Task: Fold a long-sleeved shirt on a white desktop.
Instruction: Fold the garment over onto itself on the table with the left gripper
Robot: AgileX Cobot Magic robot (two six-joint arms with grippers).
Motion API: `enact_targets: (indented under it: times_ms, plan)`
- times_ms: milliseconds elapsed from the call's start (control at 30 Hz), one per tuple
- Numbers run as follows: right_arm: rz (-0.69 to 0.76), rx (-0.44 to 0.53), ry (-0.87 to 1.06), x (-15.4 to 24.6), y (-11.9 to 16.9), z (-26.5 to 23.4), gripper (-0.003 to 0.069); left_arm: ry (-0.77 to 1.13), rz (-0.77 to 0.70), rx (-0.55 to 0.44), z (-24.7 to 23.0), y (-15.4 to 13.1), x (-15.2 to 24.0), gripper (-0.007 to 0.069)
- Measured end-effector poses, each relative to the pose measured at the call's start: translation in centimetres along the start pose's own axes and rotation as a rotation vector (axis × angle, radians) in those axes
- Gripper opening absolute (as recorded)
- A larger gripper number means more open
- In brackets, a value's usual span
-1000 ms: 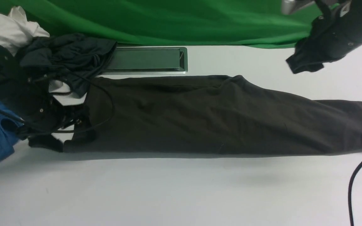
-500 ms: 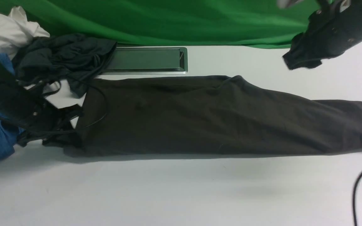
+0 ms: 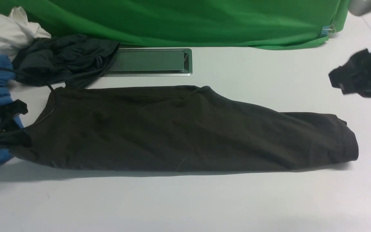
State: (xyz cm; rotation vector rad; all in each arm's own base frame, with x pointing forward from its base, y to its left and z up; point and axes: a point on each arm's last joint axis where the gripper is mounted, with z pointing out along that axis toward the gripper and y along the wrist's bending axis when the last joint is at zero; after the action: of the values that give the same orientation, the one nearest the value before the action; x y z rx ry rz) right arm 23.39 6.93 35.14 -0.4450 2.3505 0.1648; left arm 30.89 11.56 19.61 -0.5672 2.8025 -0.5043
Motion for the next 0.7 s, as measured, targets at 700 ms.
enact_targets:
  times_ms: [700]
  plan:
    - [0.061,-0.013,0.072,0.7,0.2,-0.2,0.0295,-0.079,-0.087,-0.082,-1.4,4.1,-0.3,0.0035]
